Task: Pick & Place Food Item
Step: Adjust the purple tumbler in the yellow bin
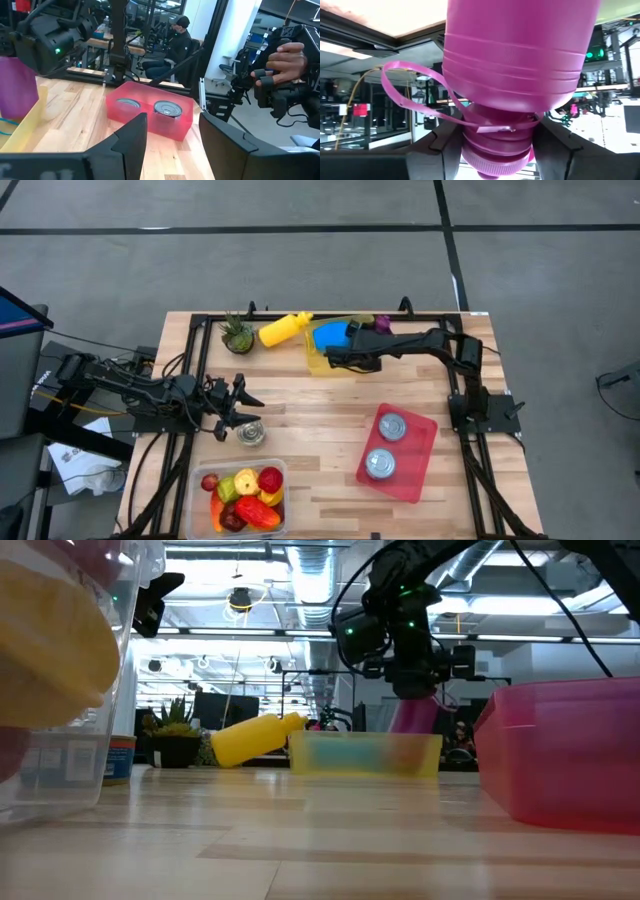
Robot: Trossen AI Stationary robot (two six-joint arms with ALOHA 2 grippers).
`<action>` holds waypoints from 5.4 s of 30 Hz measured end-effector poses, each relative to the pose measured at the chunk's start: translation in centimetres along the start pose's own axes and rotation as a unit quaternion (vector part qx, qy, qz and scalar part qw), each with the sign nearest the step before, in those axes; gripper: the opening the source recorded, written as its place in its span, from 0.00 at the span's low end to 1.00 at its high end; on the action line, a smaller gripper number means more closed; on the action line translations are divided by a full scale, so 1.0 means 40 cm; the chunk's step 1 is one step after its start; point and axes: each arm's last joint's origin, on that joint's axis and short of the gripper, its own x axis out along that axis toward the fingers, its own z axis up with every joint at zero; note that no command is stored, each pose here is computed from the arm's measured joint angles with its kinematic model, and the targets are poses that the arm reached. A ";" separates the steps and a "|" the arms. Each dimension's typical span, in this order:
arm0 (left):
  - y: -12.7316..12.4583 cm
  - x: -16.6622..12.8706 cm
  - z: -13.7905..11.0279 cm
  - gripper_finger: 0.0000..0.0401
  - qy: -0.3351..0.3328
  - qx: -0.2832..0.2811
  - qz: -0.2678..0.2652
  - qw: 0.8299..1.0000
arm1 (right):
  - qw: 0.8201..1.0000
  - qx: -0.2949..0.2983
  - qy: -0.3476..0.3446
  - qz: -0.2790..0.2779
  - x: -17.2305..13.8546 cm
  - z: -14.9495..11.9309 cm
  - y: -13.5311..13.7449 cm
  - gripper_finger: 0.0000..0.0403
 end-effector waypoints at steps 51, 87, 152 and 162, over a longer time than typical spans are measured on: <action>0.005 0.015 -0.015 0.43 0.018 0.024 0.021 0.999 | 0.991 0.018 -0.068 -0.115 -0.203 0.045 -0.009 0.52; 0.006 0.015 -0.018 0.43 0.025 0.026 0.025 0.999 | 0.990 0.018 -0.136 -0.024 -0.200 0.039 0.033 0.64; 0.006 0.015 -0.020 0.43 0.029 0.024 0.021 0.999 | 0.954 0.252 -0.084 -0.139 -0.336 -0.105 -0.006 0.65; 0.004 0.015 -0.019 0.43 0.029 0.020 0.009 0.999 | 0.804 0.499 -0.316 0.068 -0.340 -0.104 -0.034 0.65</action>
